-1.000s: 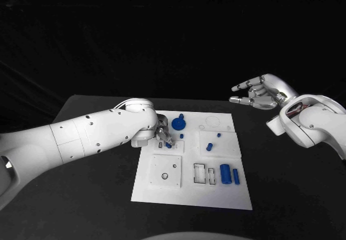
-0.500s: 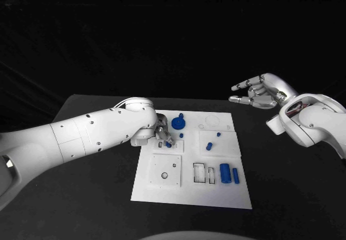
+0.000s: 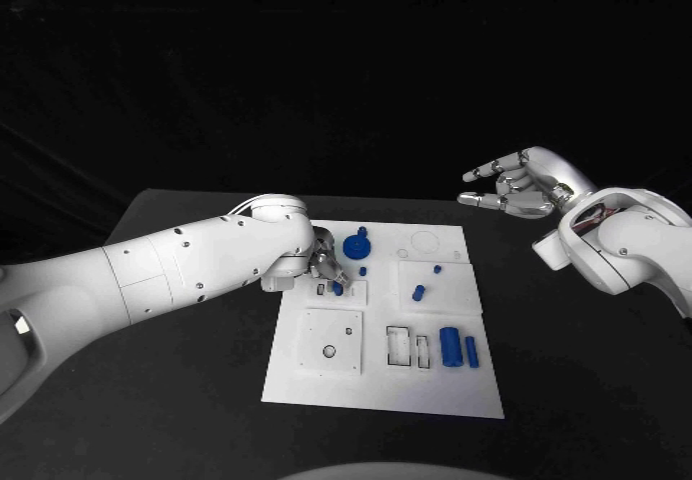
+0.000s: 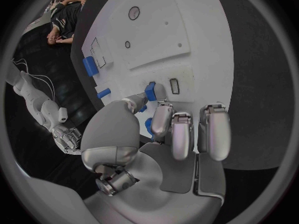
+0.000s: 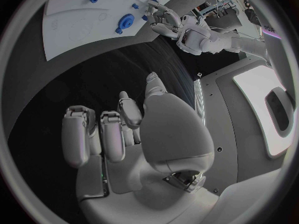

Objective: Assemble the parts on the task board

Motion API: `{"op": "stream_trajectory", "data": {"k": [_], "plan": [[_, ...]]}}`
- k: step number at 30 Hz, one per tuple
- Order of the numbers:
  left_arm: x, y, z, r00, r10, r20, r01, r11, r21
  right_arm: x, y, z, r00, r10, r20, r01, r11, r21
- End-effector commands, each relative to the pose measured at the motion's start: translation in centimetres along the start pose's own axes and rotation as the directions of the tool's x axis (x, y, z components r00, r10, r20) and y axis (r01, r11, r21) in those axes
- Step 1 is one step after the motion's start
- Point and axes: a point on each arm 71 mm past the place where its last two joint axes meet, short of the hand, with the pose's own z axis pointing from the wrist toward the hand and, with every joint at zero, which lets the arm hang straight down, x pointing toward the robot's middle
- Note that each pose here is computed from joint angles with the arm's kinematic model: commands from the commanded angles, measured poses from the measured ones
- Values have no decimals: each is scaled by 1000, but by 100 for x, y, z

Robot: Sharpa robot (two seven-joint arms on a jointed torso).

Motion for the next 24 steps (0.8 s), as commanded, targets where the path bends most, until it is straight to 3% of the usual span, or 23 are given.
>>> {"op": "stream_trajectory", "data": {"k": [1, 24], "plan": [[96, 0, 35, 998, 25, -54, -25, 1000, -7, 16, 8, -2, 1000, -6, -15, 5, 1000, -5], [115, -15, 19, 998, 32, -61, -32, 999, 0, 24, 12, -6, 1000, -4, -25, 4, 1000, -4]]}}
